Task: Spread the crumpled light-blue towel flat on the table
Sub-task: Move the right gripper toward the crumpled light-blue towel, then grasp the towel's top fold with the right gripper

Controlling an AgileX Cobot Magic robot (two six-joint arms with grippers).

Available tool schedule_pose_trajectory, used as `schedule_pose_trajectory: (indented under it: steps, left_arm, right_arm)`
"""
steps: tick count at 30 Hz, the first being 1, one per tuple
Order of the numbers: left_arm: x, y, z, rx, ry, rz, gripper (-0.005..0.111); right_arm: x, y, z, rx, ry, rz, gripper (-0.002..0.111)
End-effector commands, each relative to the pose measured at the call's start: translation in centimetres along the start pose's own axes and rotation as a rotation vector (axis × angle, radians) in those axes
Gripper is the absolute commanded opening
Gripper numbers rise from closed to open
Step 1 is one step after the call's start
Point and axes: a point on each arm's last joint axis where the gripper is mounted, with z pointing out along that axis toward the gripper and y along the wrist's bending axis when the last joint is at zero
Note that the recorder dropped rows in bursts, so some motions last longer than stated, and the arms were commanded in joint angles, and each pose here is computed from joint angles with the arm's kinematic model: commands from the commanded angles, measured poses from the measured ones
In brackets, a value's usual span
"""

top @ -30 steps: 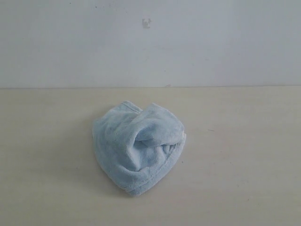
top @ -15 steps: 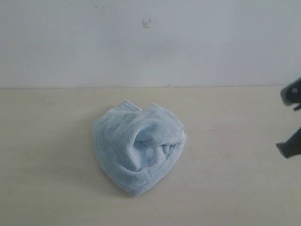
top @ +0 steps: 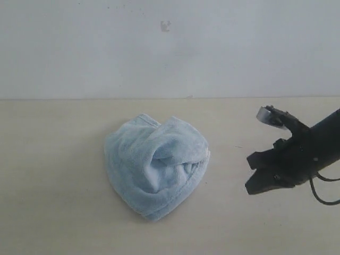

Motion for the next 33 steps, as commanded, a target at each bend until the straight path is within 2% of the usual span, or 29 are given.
schedule_pose_trajectory:
  steps: [1, 6, 10, 12, 15, 17, 21, 24, 28, 31, 33]
  left_arm:
    - [-0.1, 0.0, 0.0, -0.003, -0.008, 0.001, 0.004]
    - [-0.1, 0.0, 0.0, -0.003, -0.008, 0.001, 0.004]
    - [-0.1, 0.0, 0.0, -0.003, -0.008, 0.001, 0.004]
    - [-0.1, 0.0, 0.0, -0.003, -0.008, 0.001, 0.004]
    - [0.0, 0.0, 0.0, -0.003, -0.006, 0.001, 0.004]
    - [0.0, 0.0, 0.0, -0.003, -0.006, 0.001, 0.004]
    - [0.0, 0.0, 0.0, -0.003, -0.006, 0.001, 0.004]
    - [0.0, 0.0, 0.0, -0.003, -0.006, 0.001, 0.004]
    - [0.0, 0.0, 0.0, -0.003, -0.006, 0.001, 0.004]
    - [0.0, 0.0, 0.0, -0.003, -0.006, 0.001, 0.004]
    - [0.0, 0.0, 0.0, -0.003, -0.006, 0.001, 0.004]
  right_arm:
    - [-1.8, -0.3, -0.5, 0.028, -0.168, 0.015, 0.0]
    - [-4.8, 0.8, -1.8, -0.071, -0.407, -0.001, 0.0]
    - [-5.8, 1.7, -2.0, -0.062, -0.477, -0.193, 0.005]
    - [-6.2, 2.6, -1.7, -0.069, -0.476, -0.253, 0.019]
    - [-7.1, 4.1, -1.0, -0.066, -0.477, -0.335, 0.061]
    - [-7.7, 4.7, -0.4, -0.021, -0.485, -0.365, 0.075]
    - [-7.9, 4.9, 1.1, 0.044, -0.47, -0.371, 0.068]
    - [-7.8, 3.7, 2.5, 0.082, -0.44, -0.341, 0.061]
    - [-7.5, 1.6, 4.6, 0.148, -0.396, -0.284, 0.061]
    - [-7.4, 1.1, 6.0, 0.102, -0.359, -0.278, 0.061]
    - [-7.5, 1.5, 6.9, -0.004, -0.331, -0.292, 0.061]
